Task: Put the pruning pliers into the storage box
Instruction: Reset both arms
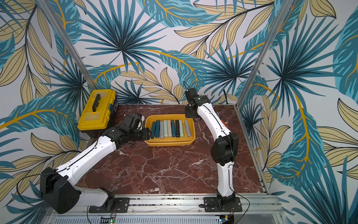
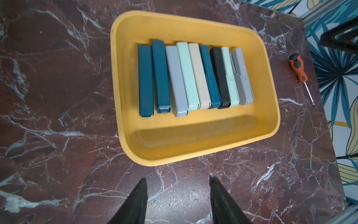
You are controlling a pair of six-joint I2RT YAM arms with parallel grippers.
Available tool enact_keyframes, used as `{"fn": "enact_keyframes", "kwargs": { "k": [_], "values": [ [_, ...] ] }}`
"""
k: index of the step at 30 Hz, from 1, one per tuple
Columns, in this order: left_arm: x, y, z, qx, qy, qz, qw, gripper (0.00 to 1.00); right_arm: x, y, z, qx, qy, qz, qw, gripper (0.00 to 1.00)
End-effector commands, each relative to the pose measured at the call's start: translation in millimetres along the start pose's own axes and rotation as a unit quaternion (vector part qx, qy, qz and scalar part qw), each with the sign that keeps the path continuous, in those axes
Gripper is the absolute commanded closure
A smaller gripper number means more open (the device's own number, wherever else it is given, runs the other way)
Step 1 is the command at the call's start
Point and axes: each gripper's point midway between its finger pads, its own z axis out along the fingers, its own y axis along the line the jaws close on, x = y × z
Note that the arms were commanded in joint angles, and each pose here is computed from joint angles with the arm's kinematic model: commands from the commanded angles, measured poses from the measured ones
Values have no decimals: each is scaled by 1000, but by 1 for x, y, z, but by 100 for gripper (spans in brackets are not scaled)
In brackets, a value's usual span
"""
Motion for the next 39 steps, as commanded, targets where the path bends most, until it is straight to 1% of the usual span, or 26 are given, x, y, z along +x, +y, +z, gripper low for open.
{"fn": "enact_keyframes", "kwargs": {
  "k": [1, 2, 3, 6, 9, 10, 12, 14, 16, 17, 18, 19, 20, 22, 24, 26, 28, 29, 30, 31, 32, 33, 36, 37, 38, 39],
  "values": [
    [-36, -11, -8, 2, -47, 30, 998, 44, 0, -16, -36, 11, -56, 8, 998, 49],
    [-41, -12, -8, 0, -50, 35, 998, 29, 5, -21, -41, 15, -66, 7, 998, 49],
    [-46, -13, -9, -4, -52, 41, 998, 1, 11, -26, -48, 16, -84, 9, 996, 49],
    [-52, -12, -8, -11, -56, 58, 997, 0, 31, -39, -66, 12, -141, 28, 990, 47],
    [-54, -1, -6, -28, -60, 70, 995, 0, 59, -47, -75, -10, -192, 43, 980, 35],
    [-57, 11, -5, -53, -68, 68, 994, 0, 66, -51, -77, -9, -206, 47, 977, 32],
    [-58, 29, -1, -73, -75, 60, 993, 0, 80, -62, -75, 11, -214, 49, 976, 26],
    [-59, 48, 4, -88, -85, 50, 991, 0, 88, -74, -69, 45, -209, 37, 976, 25],
    [-60, 75, 8, -115, -98, 29, 988, 0, 93, -84, -60, 78, -205, 31, 975, 21],
    [-61, 87, 9, -120, -104, 17, 987, 0, 95, -89, -57, 90, -203, 33, 974, 20],
    [-61, 99, 10, -127, -112, 15, 985, 0, 95, -95, -54, 102, -208, 43, 972, 18],
    [-62, 108, 13, -134, -125, 27, 983, 0, 96, -98, -50, 103, -216, 50, 970, 13],
    [-58, 120, 18, -147, -134, 40, 979, 0, 96, -100, -47, 104, -225, 55, 967, 2],
    [-53, 148, 23, -189, -163, 63, 966, 0, 92, -102, -41, 98, -261, 64, 958, 1],
    [-43, 166, 26, -199, -183, 75, 960, 0, 98, -103, -32, 94, -280, 47, 954, 1],
    [-36, 177, 24, -197, -226, 91, 950, 0, 102, -107, -25, 103, -301, 33, 948, 1],
    [-30, 185, 16, -189, -291, 115, 931, 0, 108, -118, -20, 119, -313, 36, 942, 1],
    [-29, 191, 13, -189, -313, 117, 924, 0, 110, -125, -17, 128, -316, 44, 939, 1],
    [-27, 199, 12, -189, -320, 106, 922, 0, 114, -135, -14, 141, -315, 53, 937, 1],
    [-24, 206, 15, -186, -312, 97, 927, 0, 118, -143, -9, 149, -311, 59, 937, 1],
    [-24, 211, 17, -190, -311, 92, 927, 0, 121, -148, -4, 153, -309, 57, 937, 1],
    [-29, 213, 17, -192, -320, 92, 923, 0, 126, -153, 2, 156, -307, 59, 937, 1],
    [-38, 207, 25, -172, -329, 130, 920, 0, 134, -162, 11, 146, -324, 83, 931, 1],
    [-37, 209, 30, -170, -316, 128, 924, 0, 134, -164, 13, 146, -333, 86, 928, 0],
    [-37, 210, 33, -171, -313, 130, 925, 0, 136, -166, 17, 149, -338, 86, 925, 0],
    [-34, 206, 37, -158, -310, 135, 928, 0, 132, -167, 20, 152, -344, 84, 923, 1]
  ]
}}
